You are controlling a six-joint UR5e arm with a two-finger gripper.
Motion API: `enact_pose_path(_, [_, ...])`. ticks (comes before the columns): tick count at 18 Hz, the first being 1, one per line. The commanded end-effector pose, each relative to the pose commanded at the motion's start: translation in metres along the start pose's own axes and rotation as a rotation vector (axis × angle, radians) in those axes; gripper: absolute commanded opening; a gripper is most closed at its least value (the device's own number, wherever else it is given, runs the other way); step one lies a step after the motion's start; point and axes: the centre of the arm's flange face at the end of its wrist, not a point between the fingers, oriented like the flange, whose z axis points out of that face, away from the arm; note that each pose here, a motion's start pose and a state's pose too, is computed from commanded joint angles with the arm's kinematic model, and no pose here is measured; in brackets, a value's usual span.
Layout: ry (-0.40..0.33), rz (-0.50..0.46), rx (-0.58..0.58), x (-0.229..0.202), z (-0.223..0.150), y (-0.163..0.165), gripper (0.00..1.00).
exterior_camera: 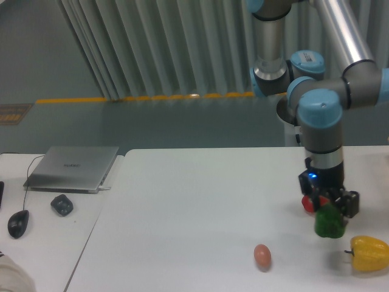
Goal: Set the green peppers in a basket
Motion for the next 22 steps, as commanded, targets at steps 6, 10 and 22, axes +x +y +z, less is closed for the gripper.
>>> enact_pose_path(6, [-0.005,0.057,-0.029,-0.05,-0.002,0.075,0.44])
enact_pose_path(10, [0.011,0.097,0.001,-0.08,0.001,0.129,0.44])
enact_pose_path(22, [0.052,0.221,0.034,-0.127,0.032,0.241,0.48])
